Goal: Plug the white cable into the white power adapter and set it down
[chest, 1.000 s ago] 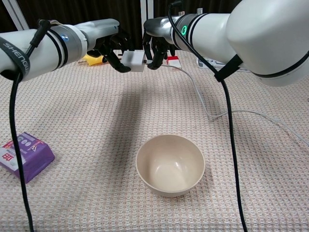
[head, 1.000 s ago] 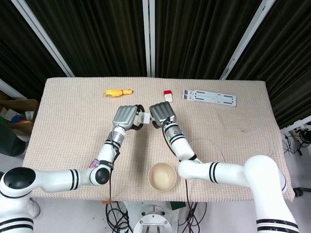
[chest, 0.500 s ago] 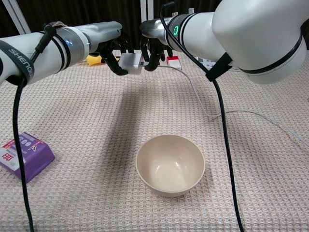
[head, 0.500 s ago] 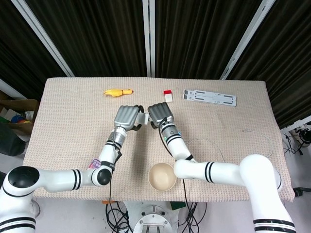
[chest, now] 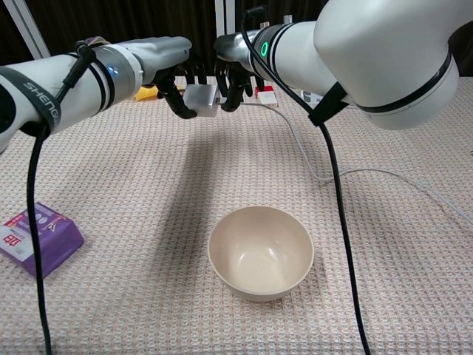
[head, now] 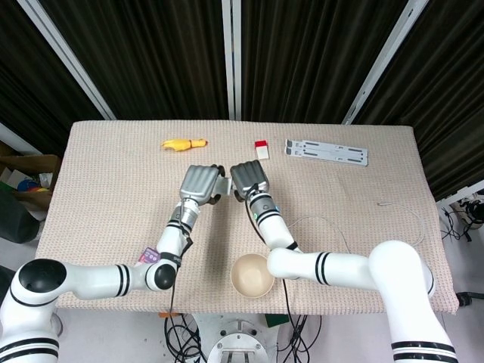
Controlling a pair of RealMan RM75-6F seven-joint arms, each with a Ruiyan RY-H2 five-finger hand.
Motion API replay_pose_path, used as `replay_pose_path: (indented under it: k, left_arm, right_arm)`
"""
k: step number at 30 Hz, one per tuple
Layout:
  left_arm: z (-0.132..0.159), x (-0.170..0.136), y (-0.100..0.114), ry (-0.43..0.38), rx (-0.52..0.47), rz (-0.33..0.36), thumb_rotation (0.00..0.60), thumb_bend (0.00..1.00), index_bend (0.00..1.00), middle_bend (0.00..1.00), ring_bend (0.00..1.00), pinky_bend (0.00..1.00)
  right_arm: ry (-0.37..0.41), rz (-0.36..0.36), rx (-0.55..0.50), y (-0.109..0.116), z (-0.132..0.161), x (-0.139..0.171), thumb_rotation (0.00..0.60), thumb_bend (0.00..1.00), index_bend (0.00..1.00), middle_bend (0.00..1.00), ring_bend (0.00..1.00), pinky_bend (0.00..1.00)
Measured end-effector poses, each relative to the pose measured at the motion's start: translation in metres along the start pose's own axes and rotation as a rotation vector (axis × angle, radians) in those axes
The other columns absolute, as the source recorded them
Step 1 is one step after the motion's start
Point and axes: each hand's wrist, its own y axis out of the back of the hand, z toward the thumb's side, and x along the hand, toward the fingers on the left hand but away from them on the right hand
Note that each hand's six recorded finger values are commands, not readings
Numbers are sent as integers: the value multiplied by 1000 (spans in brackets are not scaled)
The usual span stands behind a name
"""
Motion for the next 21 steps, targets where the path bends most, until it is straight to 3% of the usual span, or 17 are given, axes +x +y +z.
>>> replay_pose_path:
  k: [8,14,21]
  left_arm:
    - [-1,1,0,6,6,0,599,235,548,516,751,960]
    - [-8,2,0,23,8,-1,599,236,548,516,751,959]
    - [-9,3,0,21,10,-1,599,235,548,515,751,960]
  right_arm:
    - [-5,5,1,-1,-4,0,600,488,472,557,469,469]
    - [-19,13,13,-1,-14,3,600,458,381,546,460,460]
    - [-25,11,10,-1,-18,3,600,454,402,547,460,460]
